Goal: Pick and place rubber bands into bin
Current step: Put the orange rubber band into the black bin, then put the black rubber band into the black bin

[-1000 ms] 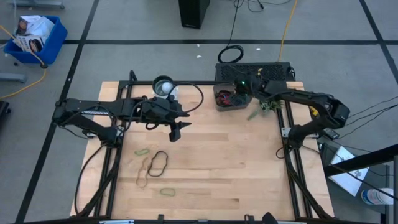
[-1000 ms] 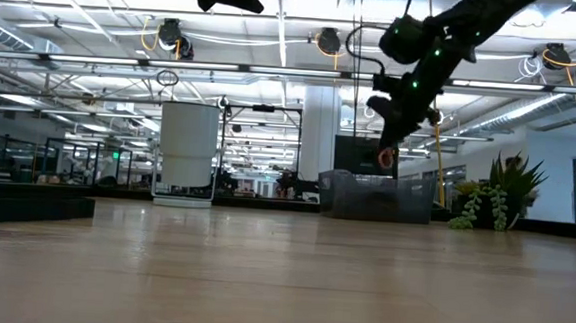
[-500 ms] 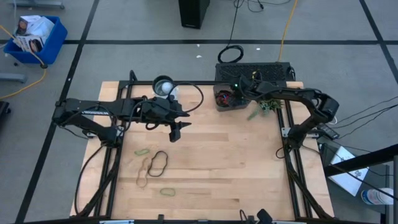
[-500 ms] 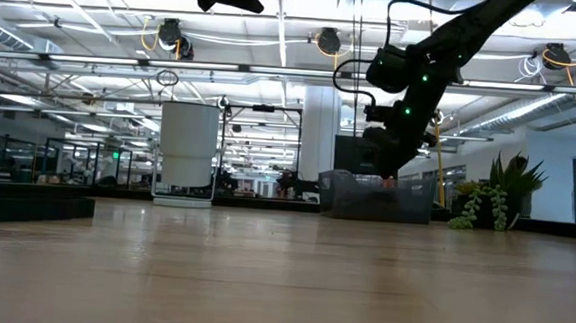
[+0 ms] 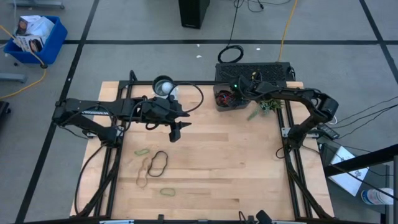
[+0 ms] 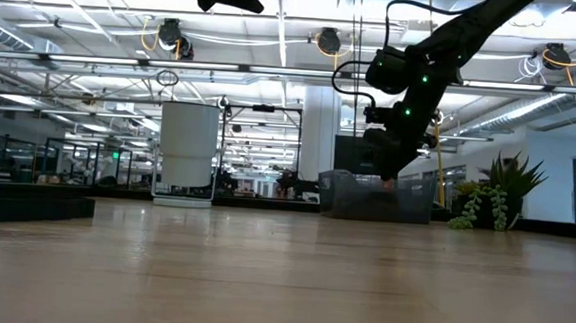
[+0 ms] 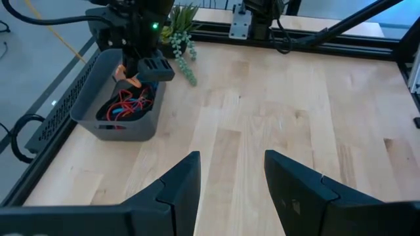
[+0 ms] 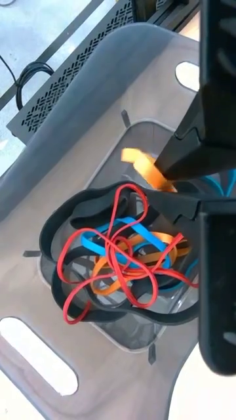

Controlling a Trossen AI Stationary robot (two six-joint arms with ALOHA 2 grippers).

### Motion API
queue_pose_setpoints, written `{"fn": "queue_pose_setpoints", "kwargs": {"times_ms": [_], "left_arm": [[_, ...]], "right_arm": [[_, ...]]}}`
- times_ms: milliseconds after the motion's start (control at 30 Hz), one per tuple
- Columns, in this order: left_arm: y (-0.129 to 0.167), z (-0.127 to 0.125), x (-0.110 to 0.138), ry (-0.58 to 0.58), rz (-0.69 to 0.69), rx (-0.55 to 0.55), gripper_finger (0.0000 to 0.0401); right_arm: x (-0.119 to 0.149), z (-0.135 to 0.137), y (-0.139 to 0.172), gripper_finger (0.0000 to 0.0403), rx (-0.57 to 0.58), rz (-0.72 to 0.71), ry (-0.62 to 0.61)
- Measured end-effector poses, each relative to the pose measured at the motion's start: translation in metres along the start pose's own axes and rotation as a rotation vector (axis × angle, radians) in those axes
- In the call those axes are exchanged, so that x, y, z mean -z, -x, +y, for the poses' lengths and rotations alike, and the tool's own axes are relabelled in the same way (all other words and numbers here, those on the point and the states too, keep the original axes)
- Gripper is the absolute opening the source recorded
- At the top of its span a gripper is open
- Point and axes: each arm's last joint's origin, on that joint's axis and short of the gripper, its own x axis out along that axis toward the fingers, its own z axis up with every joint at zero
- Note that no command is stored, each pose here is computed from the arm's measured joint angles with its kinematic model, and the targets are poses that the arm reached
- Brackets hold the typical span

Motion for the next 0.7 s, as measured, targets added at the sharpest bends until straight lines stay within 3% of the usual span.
{"fn": "queue_pose_setpoints", "kwargs": {"times_ms": [500,700], "left_arm": [[0.000,-0.003,0.001,-0.009,0.015,0.045,0.0177],[0.004,-0.013,0.024,-0.053,0.238,0.074,0.0177]], "right_arm": [[0.001,0.000,0.003,0.0156,-0.001,0.005,0.035],[-0.003,0.005,0.025,0.0161,-0.027,-0.068,0.043]]}}
